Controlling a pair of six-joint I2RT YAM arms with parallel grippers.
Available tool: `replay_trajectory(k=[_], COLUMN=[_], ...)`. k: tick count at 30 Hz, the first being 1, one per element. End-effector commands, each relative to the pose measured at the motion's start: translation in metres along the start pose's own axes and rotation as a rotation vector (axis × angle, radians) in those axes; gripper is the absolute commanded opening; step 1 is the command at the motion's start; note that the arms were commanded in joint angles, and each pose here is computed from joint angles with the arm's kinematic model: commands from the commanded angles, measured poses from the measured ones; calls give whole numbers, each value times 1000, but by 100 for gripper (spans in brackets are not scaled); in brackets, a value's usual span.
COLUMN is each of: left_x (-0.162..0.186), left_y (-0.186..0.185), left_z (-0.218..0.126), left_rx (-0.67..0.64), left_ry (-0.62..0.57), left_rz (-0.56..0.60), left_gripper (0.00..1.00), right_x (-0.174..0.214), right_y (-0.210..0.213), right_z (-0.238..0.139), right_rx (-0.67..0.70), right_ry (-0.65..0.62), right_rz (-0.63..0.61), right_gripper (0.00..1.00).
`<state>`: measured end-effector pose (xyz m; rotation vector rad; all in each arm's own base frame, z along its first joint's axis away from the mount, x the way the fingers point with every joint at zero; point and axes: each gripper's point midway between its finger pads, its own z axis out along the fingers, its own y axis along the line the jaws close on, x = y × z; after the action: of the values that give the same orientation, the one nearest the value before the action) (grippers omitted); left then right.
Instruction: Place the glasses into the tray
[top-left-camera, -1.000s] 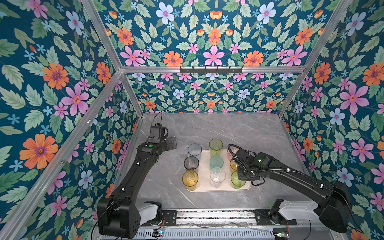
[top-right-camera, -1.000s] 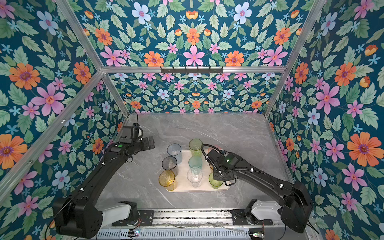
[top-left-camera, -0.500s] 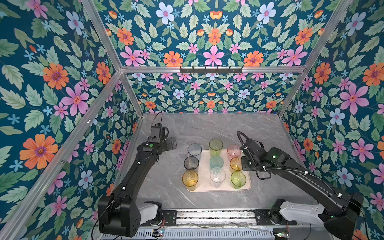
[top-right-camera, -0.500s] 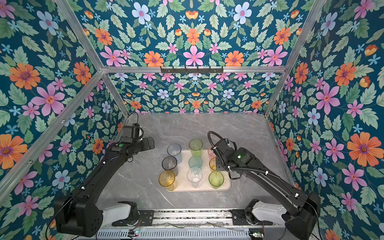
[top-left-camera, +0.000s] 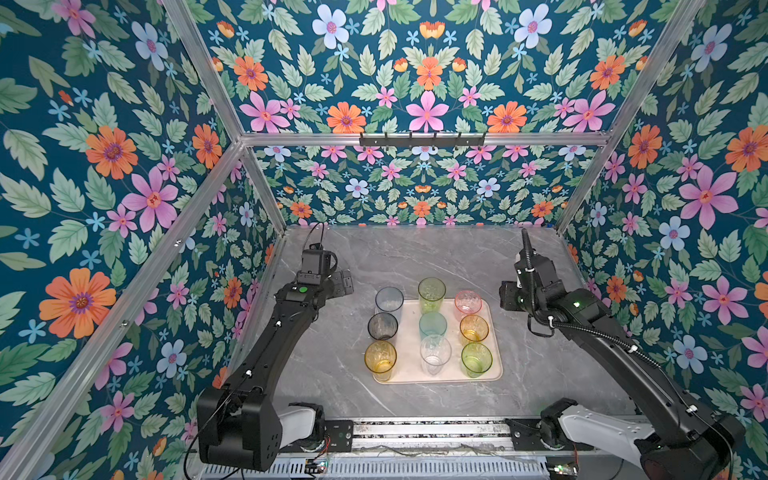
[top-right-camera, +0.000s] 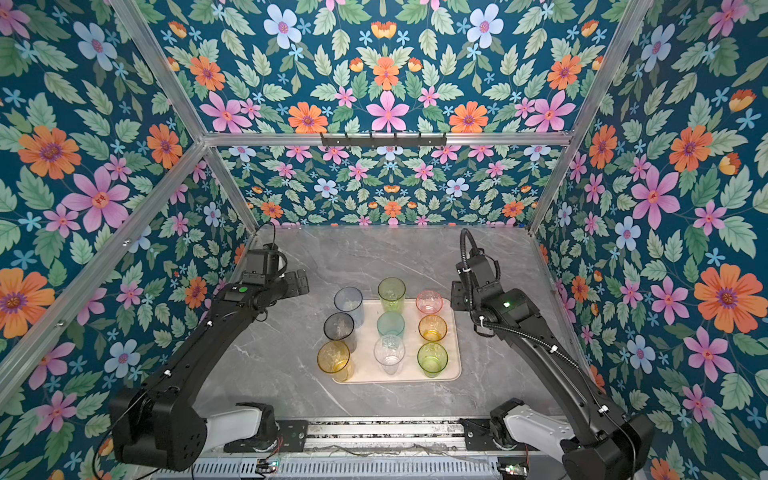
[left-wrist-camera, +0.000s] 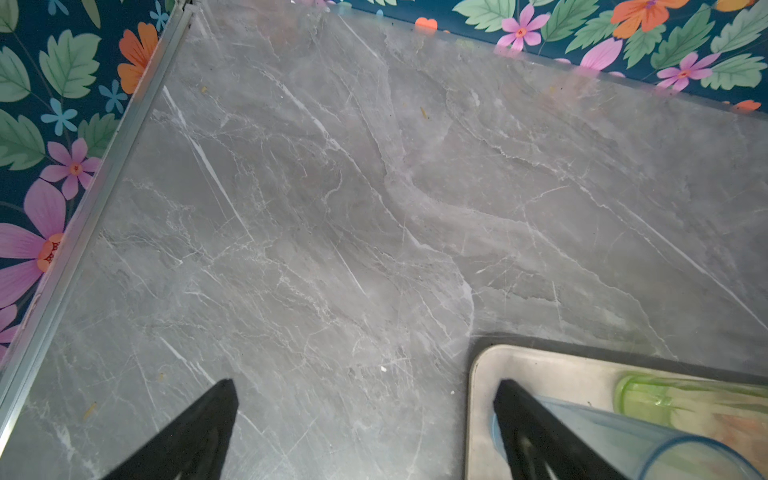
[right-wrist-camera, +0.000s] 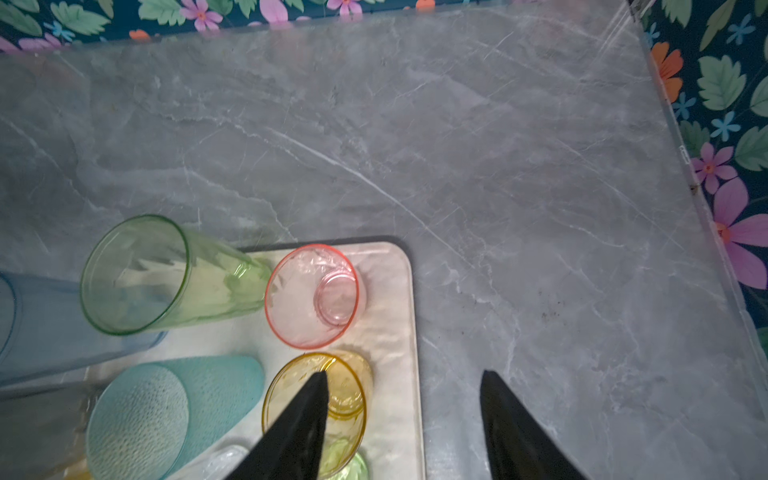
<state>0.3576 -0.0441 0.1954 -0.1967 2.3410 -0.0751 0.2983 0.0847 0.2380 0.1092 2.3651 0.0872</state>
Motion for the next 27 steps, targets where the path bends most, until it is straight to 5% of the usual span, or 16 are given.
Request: replay_trajectory(k=[1,15,22,27], left_x=[-18,-41,-29,-10], left_y=[2,54,86,92], left_z=[-6,-29,-34,-9], left_rx=[-8,-219,-383,-442], left_ry=[-94,-452,-636,-597], left_rz=[-33,-179,-146,-41], left_gripper=[99,100,99,99], right_x=[-19,-23,-11,-4], right_y=[-3,-68,-112,-138], right_z=[6,50,70,81], right_rx=[-34,127,231,291], right_ry=[-65,-154,-205,-269], right_rz=[3,122,239,288], right_gripper=[66,99,99,99])
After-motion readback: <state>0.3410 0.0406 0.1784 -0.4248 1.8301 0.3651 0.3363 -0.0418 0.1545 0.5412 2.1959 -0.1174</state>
